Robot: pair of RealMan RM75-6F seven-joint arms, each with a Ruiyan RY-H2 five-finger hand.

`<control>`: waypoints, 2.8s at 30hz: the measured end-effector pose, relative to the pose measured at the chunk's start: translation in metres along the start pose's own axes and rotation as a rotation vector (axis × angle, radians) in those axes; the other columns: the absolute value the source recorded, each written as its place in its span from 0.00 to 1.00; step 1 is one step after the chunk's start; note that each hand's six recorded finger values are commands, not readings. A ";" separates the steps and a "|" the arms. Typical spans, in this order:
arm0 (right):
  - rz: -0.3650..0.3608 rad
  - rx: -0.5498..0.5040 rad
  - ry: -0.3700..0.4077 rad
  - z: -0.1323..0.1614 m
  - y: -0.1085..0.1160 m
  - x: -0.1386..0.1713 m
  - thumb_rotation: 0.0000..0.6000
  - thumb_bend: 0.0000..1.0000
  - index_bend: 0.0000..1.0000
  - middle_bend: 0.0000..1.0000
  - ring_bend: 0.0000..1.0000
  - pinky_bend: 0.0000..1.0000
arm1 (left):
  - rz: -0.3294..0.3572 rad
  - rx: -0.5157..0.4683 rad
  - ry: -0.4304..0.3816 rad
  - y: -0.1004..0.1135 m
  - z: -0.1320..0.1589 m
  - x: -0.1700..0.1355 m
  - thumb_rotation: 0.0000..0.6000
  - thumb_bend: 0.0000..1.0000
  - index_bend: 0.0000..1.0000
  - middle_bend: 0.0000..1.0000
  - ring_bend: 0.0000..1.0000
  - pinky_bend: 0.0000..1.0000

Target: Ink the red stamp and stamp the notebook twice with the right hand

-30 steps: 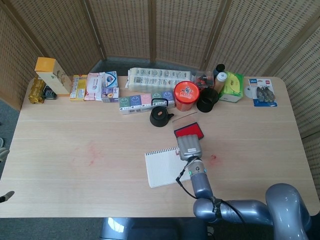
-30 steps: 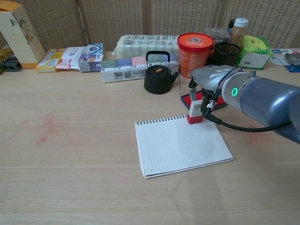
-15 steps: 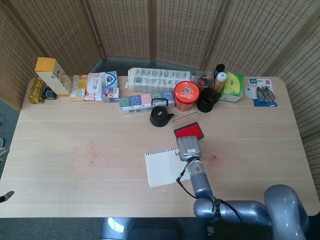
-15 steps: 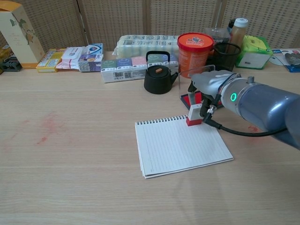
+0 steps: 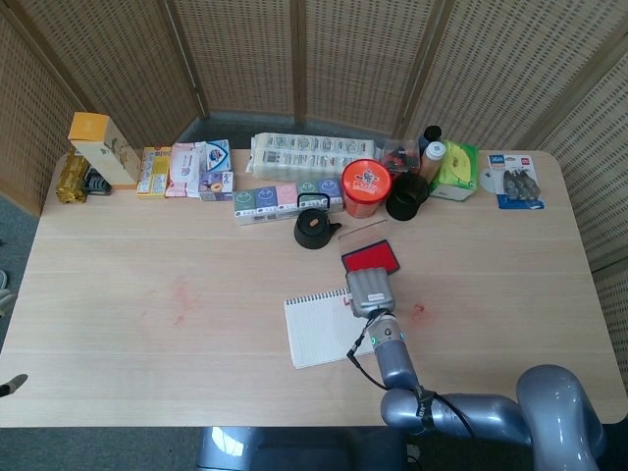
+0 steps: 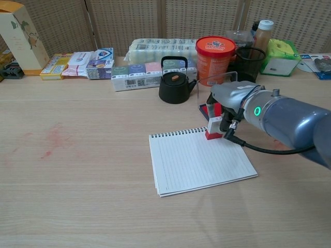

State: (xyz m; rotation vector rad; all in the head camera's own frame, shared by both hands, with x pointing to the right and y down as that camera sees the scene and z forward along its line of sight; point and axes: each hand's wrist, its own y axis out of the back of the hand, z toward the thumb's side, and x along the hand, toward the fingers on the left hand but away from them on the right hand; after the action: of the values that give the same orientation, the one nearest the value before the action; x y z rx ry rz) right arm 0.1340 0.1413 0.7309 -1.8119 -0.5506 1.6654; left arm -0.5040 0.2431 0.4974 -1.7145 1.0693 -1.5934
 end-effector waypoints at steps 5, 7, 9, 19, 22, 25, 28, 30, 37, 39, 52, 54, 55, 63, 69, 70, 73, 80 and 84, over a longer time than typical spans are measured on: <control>0.003 -0.002 -0.002 -0.002 -0.003 -0.001 1.00 0.47 0.71 1.00 0.99 1.00 | -0.002 0.001 0.000 -0.001 0.000 0.000 1.00 0.00 0.00 0.00 0.00 0.01; 0.004 -0.002 -0.006 -0.004 -0.004 -0.002 1.00 0.47 0.71 1.00 0.99 1.00 | 0.000 -0.001 0.001 0.000 0.000 0.000 1.00 0.00 0.00 0.00 0.00 0.01; 0.005 -0.002 -0.007 -0.005 -0.005 -0.003 1.00 0.47 0.71 1.00 0.99 1.00 | 0.000 -0.002 0.001 0.000 0.000 0.000 1.00 0.00 0.00 0.00 0.00 0.01; 0.015 0.000 -0.008 -0.005 -0.009 -0.004 1.00 0.47 0.71 1.00 0.99 1.00 | -0.001 -0.004 0.000 0.000 0.000 0.000 1.00 0.00 0.00 0.00 0.00 0.01; 0.016 0.001 -0.008 -0.005 -0.010 -0.004 1.00 0.47 0.71 1.00 0.99 1.00 | -0.001 -0.005 0.000 0.000 0.000 0.000 1.00 0.00 0.00 0.00 0.00 0.01; 0.018 0.003 -0.009 -0.005 -0.010 -0.004 1.00 0.47 0.71 1.00 0.99 1.00 | 0.001 -0.006 0.000 0.001 0.000 0.000 1.00 0.00 0.00 0.00 0.00 0.01; 0.019 0.005 -0.008 -0.004 -0.010 -0.004 1.00 0.47 0.71 1.00 0.99 1.00 | 0.000 -0.007 0.001 0.001 -0.001 0.000 1.00 0.00 0.00 0.00 0.00 0.01; 0.018 0.006 -0.007 -0.004 -0.009 -0.003 1.00 0.47 0.71 1.00 0.99 1.00 | -0.001 -0.008 0.000 0.000 0.000 0.000 1.00 0.00 0.00 0.00 0.00 0.01; 0.001 0.009 0.001 0.002 0.004 0.007 1.00 0.48 0.72 1.00 0.99 1.00 | -0.001 -0.013 -0.009 0.002 0.001 -0.002 1.00 0.00 0.00 0.00 0.00 0.01; -0.008 0.014 0.003 0.004 0.010 0.011 1.00 0.48 0.72 1.00 0.99 1.00 | 0.001 -0.018 -0.010 0.003 0.001 -0.003 1.00 0.00 0.00 0.00 0.00 0.01; -0.074 0.050 0.079 0.043 0.064 0.055 1.00 0.47 0.72 1.00 0.99 1.00 | 0.010 -0.024 -0.023 0.006 0.002 -0.007 1.00 0.00 0.00 0.00 0.00 0.01; -0.086 0.054 0.089 0.048 0.068 0.058 1.00 0.48 0.72 1.00 0.99 1.00 | 0.009 -0.022 -0.022 0.006 0.002 -0.007 1.00 0.00 0.00 0.00 0.00 0.01; -0.090 0.056 0.093 0.049 0.068 0.058 1.00 0.48 0.72 1.00 0.99 1.00 | 0.009 -0.022 -0.022 0.006 0.002 -0.007 1.00 0.00 0.00 0.00 0.00 0.01; -0.102 0.079 0.091 0.052 0.058 0.049 1.00 0.48 0.72 1.00 0.99 1.00 | 0.009 -0.021 -0.016 0.005 0.001 -0.007 1.00 0.00 0.00 0.00 0.00 0.01; -0.082 0.087 0.094 0.059 0.040 0.040 1.00 0.48 0.72 1.00 0.99 1.00 | 0.005 -0.019 -0.011 0.004 0.000 -0.005 1.00 0.00 0.00 0.00 0.00 0.01; -0.076 0.088 0.097 0.061 0.037 0.039 1.00 0.48 0.72 1.00 0.99 1.00 | 0.004 -0.019 -0.011 0.004 0.000 -0.004 1.00 0.00 0.00 0.00 0.00 0.01; -0.068 0.094 0.101 0.064 0.030 0.036 1.00 0.48 0.72 1.00 0.99 1.00 | 0.000 -0.018 -0.007 0.003 -0.001 -0.003 1.00 0.00 0.00 0.00 0.00 0.01; -0.074 0.100 0.088 0.064 0.021 0.022 1.00 0.48 0.72 1.00 0.99 1.00 | -0.002 -0.019 -0.001 0.003 -0.002 -0.002 1.00 0.00 0.00 0.00 0.00 0.01; -0.077 0.097 0.086 0.062 0.021 0.018 1.00 0.48 0.72 1.00 0.99 1.00 | -0.006 -0.018 0.001 0.002 -0.002 -0.001 1.00 0.00 0.00 0.00 0.00 0.01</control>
State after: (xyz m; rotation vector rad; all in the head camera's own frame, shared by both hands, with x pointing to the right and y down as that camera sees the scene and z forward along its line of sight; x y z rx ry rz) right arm 0.0728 0.1483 0.7020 -1.7613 -0.4870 1.5288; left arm -0.5064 0.2432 0.4957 -1.7309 1.0826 -1.5931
